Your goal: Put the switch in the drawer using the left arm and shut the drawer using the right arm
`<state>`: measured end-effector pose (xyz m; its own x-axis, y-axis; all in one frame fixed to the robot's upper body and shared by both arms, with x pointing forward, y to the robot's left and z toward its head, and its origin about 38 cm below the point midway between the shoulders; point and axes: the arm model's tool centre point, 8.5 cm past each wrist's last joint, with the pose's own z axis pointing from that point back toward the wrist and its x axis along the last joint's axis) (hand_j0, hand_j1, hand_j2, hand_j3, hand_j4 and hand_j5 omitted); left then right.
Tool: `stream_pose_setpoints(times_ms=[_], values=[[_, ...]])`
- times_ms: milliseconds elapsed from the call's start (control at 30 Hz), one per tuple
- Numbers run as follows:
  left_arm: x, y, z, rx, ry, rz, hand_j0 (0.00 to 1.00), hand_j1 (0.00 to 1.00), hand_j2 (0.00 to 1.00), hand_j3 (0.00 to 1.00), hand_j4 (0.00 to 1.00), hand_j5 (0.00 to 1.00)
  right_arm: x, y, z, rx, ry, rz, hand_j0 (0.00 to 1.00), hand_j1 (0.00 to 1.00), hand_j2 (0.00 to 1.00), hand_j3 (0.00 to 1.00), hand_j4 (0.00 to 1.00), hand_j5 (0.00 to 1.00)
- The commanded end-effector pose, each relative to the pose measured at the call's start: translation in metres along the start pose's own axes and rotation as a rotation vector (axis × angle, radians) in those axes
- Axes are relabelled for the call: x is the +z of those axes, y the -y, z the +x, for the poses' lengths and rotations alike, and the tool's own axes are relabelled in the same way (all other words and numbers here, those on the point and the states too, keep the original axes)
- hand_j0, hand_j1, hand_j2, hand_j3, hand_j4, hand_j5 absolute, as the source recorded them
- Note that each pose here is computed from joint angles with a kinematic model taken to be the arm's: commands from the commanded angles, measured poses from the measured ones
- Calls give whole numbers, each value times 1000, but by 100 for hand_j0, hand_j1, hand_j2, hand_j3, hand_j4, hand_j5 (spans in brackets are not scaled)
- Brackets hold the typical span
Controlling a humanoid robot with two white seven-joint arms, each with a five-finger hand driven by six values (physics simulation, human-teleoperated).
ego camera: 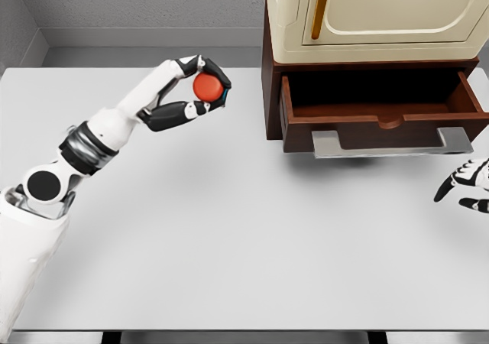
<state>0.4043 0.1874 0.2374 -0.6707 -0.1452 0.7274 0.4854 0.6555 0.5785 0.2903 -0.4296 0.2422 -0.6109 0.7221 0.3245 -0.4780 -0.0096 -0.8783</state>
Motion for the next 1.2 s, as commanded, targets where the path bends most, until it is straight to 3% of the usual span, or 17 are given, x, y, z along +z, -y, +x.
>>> stream_pose_setpoints(times_ms=[0, 400, 700, 1033, 1167], values=[[-5, 3, 4, 0, 17, 3, 41, 41, 41, 41, 41, 41, -1, -1, 1, -11, 6, 8, 56, 56, 56, 56, 56, 56], [-40, 18, 21, -26, 93, 9, 41, 41, 41, 41, 41, 41, -3, -4, 1, -14, 9, 25, 56, 56, 56, 56, 56, 56], [-69, 34, 33, -97, 119, 11, 40, 40, 40, 40, 40, 40, -3, -4, 1, -13, 9, 26, 56, 56, 56, 56, 56, 56], [-98, 46, 28, -108, 103, 10, 40, 40, 40, 40, 40, 40, -3, -5, 1, -13, 9, 28, 56, 56, 56, 56, 56, 56], [-116, 58, 25, -123, 93, -24, 40, 40, 40, 40, 40, 40, -3, -5, 1, -13, 9, 28, 56, 56, 56, 56, 56, 56]])
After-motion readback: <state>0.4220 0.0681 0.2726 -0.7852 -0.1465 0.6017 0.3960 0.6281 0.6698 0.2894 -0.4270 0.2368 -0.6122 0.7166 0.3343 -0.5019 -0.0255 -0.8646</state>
